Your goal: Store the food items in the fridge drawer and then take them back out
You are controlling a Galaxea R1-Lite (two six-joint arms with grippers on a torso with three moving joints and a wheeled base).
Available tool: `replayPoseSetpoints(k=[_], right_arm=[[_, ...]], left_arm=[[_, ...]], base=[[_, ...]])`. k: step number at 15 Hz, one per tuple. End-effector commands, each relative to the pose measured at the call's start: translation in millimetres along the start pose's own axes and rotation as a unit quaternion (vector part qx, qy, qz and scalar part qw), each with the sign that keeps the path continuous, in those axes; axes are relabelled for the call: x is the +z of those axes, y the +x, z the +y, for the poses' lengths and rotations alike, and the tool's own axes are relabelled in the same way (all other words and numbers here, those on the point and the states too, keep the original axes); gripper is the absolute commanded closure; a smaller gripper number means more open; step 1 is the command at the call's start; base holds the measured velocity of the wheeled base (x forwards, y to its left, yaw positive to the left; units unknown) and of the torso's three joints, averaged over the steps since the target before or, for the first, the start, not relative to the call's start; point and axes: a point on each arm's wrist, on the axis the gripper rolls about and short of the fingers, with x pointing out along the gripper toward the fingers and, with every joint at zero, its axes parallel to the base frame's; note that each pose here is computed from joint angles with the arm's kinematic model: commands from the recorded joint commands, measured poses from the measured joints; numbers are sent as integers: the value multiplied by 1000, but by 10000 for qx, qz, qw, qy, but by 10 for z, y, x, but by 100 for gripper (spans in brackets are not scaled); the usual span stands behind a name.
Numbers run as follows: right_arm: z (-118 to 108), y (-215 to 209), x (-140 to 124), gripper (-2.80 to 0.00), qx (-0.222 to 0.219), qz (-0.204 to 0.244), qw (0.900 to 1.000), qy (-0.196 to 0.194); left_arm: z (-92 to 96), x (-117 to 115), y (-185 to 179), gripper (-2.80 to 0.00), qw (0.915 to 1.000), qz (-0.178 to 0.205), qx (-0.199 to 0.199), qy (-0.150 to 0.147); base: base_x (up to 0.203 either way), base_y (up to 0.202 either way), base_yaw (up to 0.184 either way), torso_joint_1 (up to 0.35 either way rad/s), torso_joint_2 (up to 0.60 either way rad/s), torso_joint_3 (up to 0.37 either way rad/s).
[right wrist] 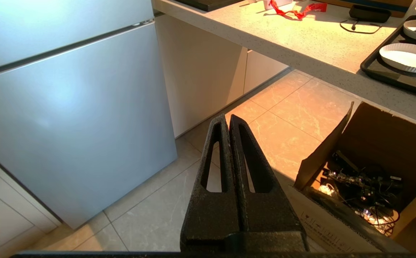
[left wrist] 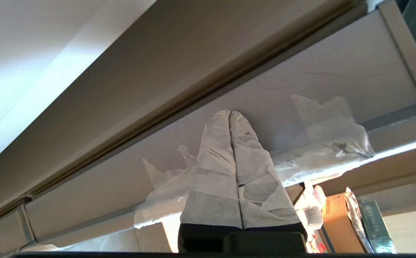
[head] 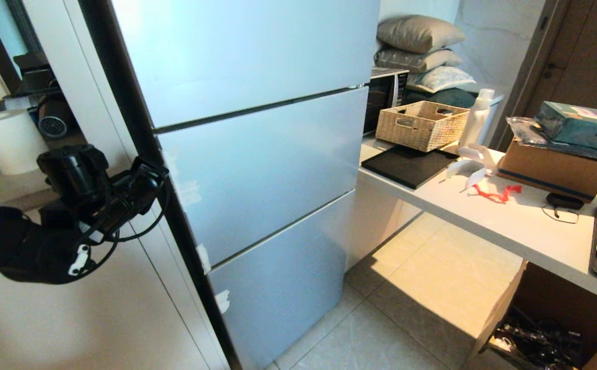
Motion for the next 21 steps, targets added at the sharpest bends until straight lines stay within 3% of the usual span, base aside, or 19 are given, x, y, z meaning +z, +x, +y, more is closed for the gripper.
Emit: replayPoseSetpoints(k=[1,9,12,16,19,21], right_arm=[[0,1,1,0,0,3,10000,2],[0,1,1,0,0,3,10000,2],[0,1,1,0,0,3,10000,2],[0,1,1,0,0,3,10000,2],[0,1,1,0,0,3,10000,2],[0,1,1,0,0,3,10000,2]], left_arm=[[-50,22,-68,0,9999,29,-121,-25],[-40,-40,-239,0,9978,550,-367,-37],[-62,-42,-255,0,9969,602,-406,-318],[-60,-80,-429,0,9959,737,-367,-367],[-185,-146,-675,0,9925,964,-574,-490],[-318,-294,-898,0,9863,1310,-793,-613]], base=[[0,0,0,0,0,0],[0,0,0,0,0,0],[0,0,0,0,0,0],[0,0,0,0,0,0],[0,0,0,0,0,0],[0,0,0,0,0,0]])
